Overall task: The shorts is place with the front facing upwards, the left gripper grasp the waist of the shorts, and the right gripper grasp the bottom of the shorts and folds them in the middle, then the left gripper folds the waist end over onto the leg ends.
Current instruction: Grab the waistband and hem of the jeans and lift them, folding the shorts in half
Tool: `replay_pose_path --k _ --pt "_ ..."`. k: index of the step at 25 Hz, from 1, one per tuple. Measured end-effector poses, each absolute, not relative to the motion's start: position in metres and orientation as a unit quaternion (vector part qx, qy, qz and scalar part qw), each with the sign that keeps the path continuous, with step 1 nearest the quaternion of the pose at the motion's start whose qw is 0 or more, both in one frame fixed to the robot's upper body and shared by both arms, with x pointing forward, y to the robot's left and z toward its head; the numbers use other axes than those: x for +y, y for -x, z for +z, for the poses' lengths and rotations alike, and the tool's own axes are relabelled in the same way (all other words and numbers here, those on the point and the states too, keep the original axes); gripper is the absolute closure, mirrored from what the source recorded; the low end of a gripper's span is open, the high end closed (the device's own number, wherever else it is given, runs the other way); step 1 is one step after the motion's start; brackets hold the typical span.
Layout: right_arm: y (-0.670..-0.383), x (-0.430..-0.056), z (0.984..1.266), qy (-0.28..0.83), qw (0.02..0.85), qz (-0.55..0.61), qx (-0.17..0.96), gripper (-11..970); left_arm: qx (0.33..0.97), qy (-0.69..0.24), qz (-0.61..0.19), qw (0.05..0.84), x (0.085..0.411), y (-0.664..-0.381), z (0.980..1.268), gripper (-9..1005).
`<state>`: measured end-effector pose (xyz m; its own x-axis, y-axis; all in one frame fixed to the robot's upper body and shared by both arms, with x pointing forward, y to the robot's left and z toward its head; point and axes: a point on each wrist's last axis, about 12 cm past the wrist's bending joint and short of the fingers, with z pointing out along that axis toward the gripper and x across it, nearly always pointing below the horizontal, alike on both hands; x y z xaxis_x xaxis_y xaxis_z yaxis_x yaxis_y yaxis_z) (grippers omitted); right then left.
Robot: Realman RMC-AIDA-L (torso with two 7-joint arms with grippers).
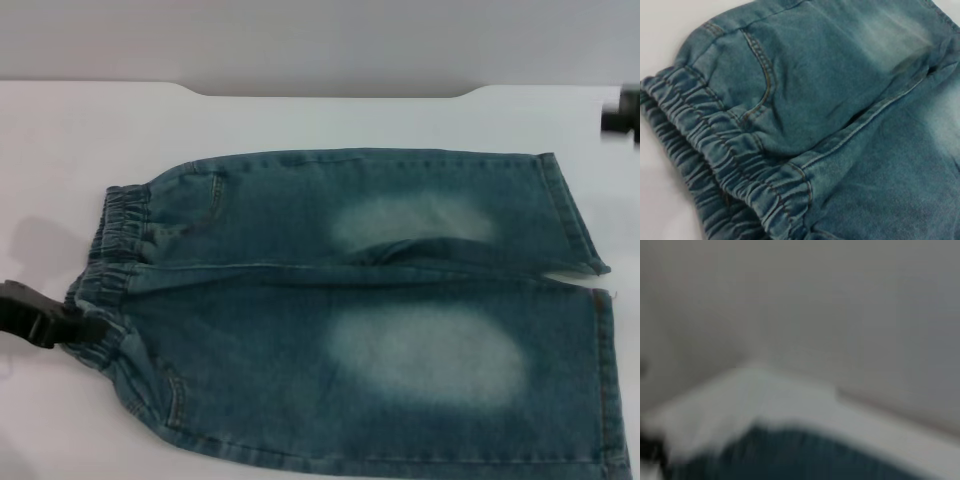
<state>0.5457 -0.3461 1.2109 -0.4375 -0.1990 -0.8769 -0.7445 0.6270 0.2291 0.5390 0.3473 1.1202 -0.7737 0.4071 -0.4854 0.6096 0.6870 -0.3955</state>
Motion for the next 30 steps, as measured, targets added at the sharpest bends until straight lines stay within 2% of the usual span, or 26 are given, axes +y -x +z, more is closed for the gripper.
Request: replay_pose_path --k 5,11,16,21,30 --pt "-0.529 -0.332 1.227 0.378 0.305 0.24 0.841 472 0.899 -0.286 -0.276 0.184 0.345 -0.541 1.121 948" --pt "-0.517 -0.313 1.217 0.444 0.165 0.212 0.855 472 0.897 -0.293 -0.274 0.187 0.343 -0.544 1.123 948" --pt "-0.512 -0.305 1.2 0.458 0.09 0.198 0.862 472 0.896 -0.295 -0.272 0.189 0.342 -0.546 1.124 948" --pt "-0.512 -0.305 1.18 0.446 0.036 0.195 0.873 471 0.895 -0.298 -0.272 0.191 0.341 -0.548 1.125 949" --pt "-0.514 -0.306 1.157 0.432 -0.006 0.198 0.88 471 0.895 -0.308 -0.266 0.181 0.334 -0.553 1.127 948"
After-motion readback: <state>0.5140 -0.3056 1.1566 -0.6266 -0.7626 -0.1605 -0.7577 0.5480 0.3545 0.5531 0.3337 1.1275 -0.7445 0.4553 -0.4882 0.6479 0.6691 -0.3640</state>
